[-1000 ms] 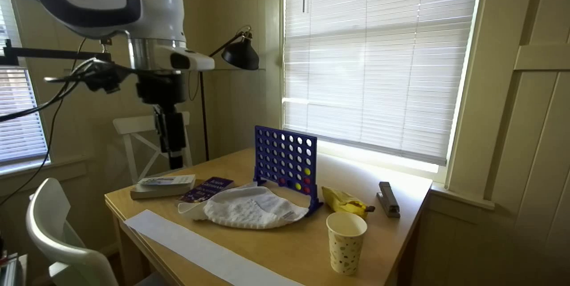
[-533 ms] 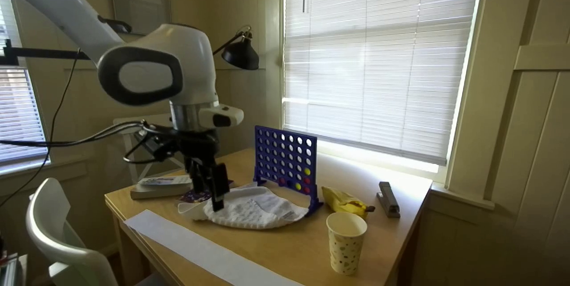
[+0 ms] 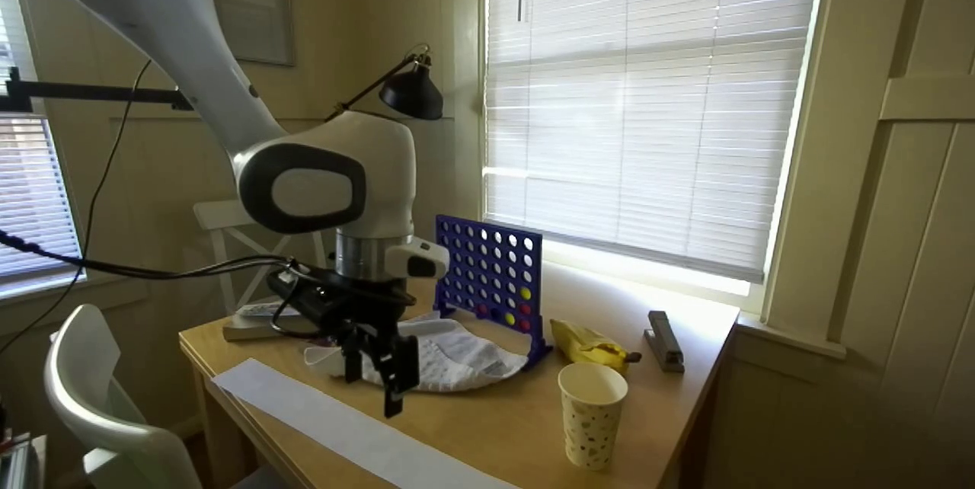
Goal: Put the long white strip behind the blue object
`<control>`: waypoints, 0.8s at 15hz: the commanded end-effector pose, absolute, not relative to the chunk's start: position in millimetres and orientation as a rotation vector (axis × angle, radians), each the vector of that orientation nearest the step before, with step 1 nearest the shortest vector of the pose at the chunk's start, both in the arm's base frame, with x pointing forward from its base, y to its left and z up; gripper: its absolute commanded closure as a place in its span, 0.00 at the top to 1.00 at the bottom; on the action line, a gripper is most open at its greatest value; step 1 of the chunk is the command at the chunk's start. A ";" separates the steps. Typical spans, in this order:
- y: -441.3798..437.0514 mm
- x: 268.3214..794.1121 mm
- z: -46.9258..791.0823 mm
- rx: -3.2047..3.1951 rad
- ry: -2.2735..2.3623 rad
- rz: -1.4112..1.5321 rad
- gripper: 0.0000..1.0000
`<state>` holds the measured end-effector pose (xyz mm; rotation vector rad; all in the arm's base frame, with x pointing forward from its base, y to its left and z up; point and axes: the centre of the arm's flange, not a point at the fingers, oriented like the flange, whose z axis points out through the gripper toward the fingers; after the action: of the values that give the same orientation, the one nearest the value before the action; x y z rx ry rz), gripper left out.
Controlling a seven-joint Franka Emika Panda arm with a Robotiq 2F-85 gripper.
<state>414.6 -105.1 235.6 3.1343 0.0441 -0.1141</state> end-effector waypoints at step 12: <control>-143.5 426.6 157.4 3.132 0.367 0.033 0.99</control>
<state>417.3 -136.1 182.5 3.1341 0.3539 -0.0557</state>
